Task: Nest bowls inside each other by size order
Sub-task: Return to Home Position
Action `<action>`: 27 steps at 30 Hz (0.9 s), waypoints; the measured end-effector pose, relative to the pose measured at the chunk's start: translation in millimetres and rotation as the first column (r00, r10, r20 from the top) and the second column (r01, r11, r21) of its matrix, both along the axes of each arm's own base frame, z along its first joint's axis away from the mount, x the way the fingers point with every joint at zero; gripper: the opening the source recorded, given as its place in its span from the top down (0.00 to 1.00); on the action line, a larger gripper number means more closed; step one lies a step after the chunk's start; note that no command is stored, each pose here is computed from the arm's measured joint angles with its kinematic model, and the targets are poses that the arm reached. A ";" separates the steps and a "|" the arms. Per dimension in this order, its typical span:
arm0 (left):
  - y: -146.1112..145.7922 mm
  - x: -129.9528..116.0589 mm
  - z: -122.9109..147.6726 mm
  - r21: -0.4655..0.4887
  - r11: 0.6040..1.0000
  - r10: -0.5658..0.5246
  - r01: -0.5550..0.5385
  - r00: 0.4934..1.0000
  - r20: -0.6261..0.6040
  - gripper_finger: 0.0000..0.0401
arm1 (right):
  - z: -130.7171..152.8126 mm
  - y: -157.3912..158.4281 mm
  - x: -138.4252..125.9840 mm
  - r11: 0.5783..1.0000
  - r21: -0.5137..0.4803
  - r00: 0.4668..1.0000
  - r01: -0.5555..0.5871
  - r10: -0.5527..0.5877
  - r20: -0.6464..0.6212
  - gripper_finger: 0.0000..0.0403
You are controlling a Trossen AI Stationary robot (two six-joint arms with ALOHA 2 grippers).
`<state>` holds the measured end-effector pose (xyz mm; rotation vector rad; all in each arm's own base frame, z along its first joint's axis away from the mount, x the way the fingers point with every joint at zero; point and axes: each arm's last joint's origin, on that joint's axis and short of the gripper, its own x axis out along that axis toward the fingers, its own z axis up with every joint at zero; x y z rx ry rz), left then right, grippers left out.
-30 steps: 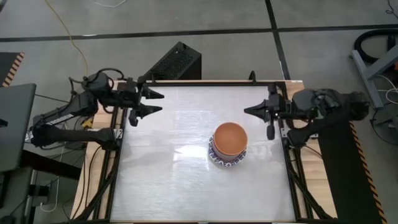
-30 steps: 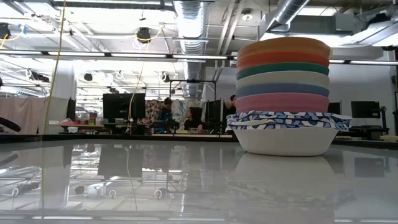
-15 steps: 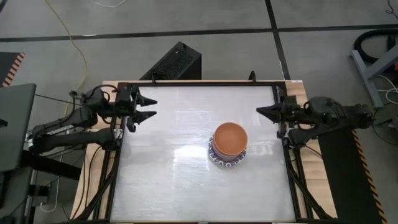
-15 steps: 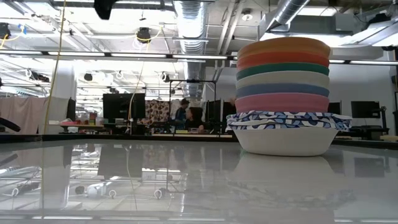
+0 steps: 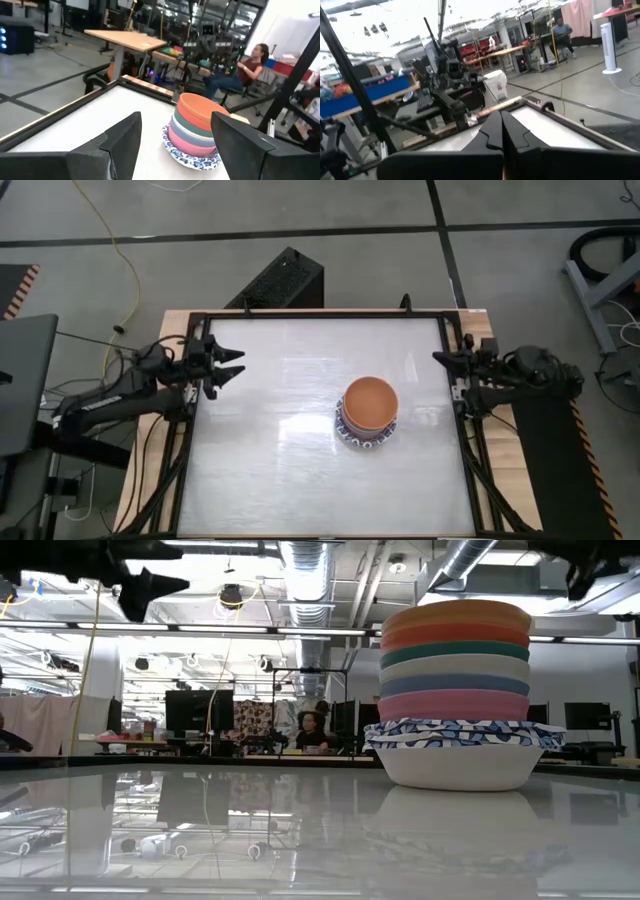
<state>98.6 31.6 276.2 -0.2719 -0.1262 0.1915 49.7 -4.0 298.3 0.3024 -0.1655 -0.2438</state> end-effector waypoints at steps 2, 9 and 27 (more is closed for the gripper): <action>-1.2 -3.8 -8.4 -0.009 1.000 0.006 -0.006 1.000 0.010 0.43 | -10.4 -0.7 -4.0 1.000 0.001 1.000 0.003 -0.003 0.003 0.99; -3.4 -13.3 -36.6 -0.037 0.999 0.041 -0.040 0.999 0.026 0.43 | -26.9 -0.5 1.4 0.999 -0.012 0.999 0.030 -0.030 -0.040 0.99; -2.3 -7.4 -97.0 -0.135 0.990 0.035 -0.030 0.999 0.030 0.43 | -100.5 5.2 39.2 0.998 0.052 0.999 0.040 -0.042 0.029 0.99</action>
